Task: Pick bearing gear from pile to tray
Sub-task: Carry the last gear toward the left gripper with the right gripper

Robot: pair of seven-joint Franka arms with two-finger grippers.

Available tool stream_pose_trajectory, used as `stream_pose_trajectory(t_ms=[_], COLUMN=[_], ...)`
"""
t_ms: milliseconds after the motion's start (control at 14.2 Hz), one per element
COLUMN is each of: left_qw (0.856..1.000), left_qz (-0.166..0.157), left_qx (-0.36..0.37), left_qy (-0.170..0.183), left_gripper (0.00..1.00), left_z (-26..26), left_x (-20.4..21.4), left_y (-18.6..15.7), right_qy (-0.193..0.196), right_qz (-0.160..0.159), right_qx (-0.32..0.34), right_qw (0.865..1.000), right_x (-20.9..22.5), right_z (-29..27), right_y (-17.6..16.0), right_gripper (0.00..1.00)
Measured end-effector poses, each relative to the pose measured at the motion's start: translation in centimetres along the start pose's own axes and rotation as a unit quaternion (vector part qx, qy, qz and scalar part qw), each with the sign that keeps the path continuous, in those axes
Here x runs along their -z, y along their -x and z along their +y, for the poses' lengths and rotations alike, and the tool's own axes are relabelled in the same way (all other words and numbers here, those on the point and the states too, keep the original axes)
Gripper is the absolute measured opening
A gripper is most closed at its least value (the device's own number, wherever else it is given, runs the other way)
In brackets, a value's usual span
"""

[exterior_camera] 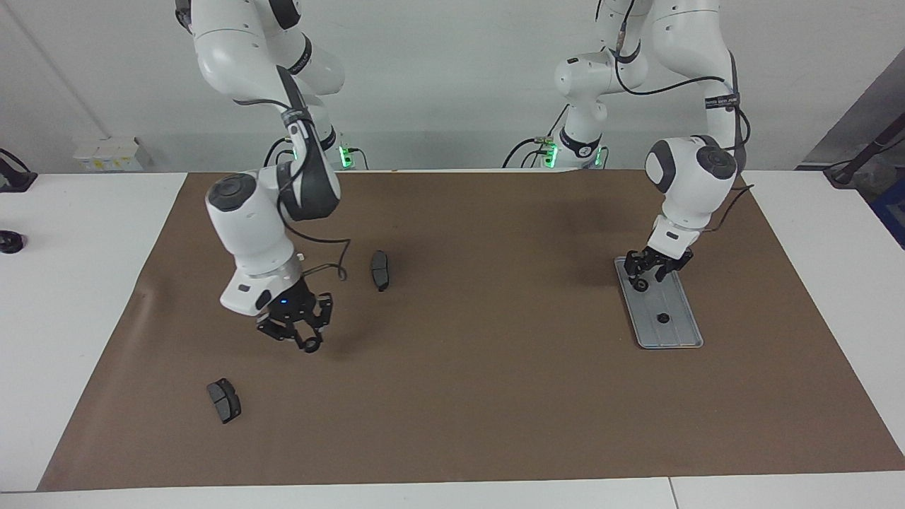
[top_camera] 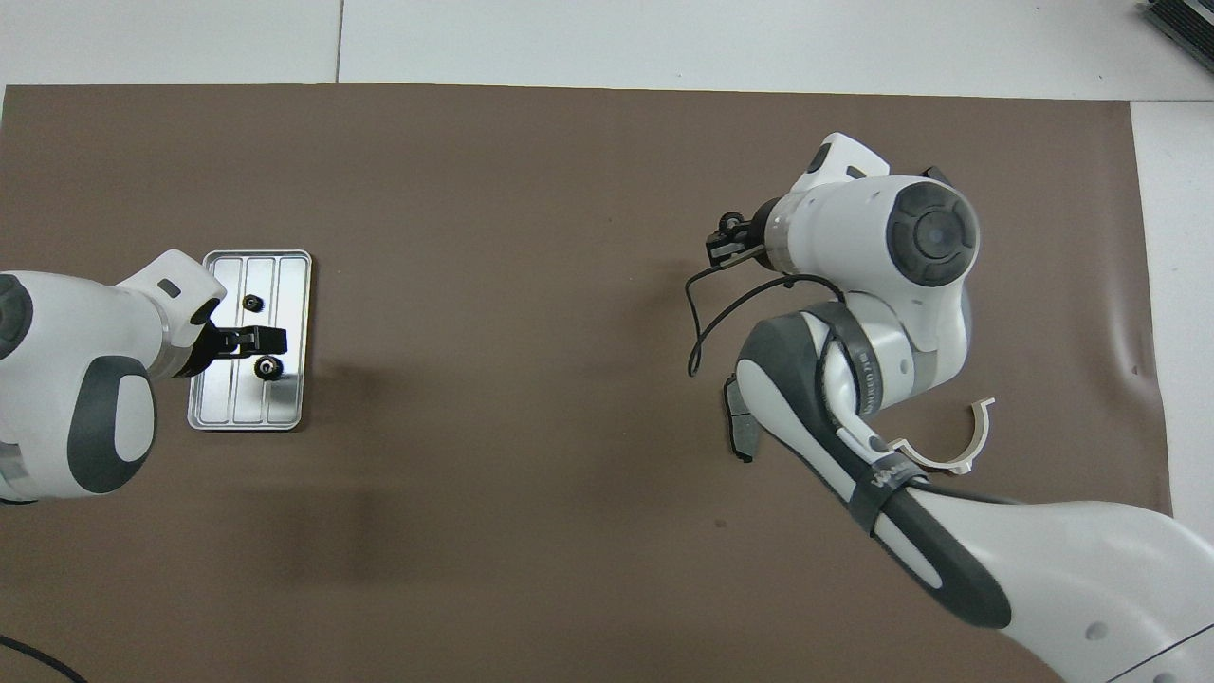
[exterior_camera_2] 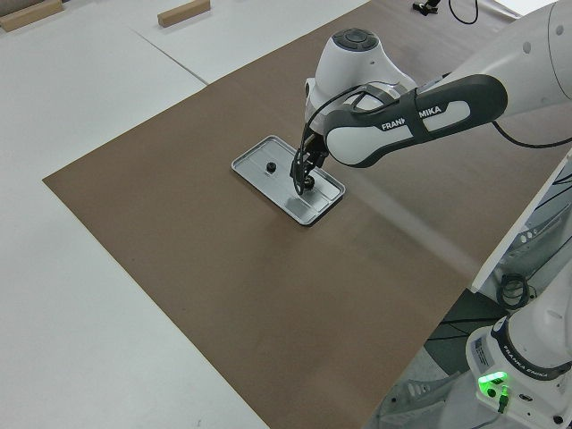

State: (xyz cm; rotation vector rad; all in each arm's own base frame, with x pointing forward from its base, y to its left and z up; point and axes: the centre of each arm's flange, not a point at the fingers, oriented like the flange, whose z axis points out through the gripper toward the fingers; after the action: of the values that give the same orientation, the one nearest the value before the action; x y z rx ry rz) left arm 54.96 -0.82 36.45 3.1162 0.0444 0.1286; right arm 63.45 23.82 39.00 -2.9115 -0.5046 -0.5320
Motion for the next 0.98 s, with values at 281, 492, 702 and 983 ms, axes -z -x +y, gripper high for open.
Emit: stream_pose_trajectory(t_ms=[281,492,702,983], left_qw=[1.000,1.000,1.000,1.000], left_qz=[-0.024,-0.021,-0.017,-0.014], left_qx=[-0.009,-0.020,-0.017,-0.014], left_qy=[0.000,0.003,0.005,0.006], left_gripper=[1.00,1.00,1.00,1.00], left_z=[1.1,3.4,5.9,6.8], left_x=[6.8,9.6,10.1,10.1], left_y=[-2.5,-3.2,-3.2,-3.2], right_qy=[-0.038,-0.062,-0.071,-0.022], right_qz=[0.024,0.047,0.058,0.067], right_qx=[-0.003,0.005,0.013,0.013], right_qw=[0.999,0.997,0.996,0.997], right_x=[0.2,1.3,1.3,-5.2], right_z=[-11.7,-17.6,-20.2,-21.2], right_y=[0.6,0.9,-0.1,-1.4], right_gripper=[0.34,0.34,0.34,0.35])
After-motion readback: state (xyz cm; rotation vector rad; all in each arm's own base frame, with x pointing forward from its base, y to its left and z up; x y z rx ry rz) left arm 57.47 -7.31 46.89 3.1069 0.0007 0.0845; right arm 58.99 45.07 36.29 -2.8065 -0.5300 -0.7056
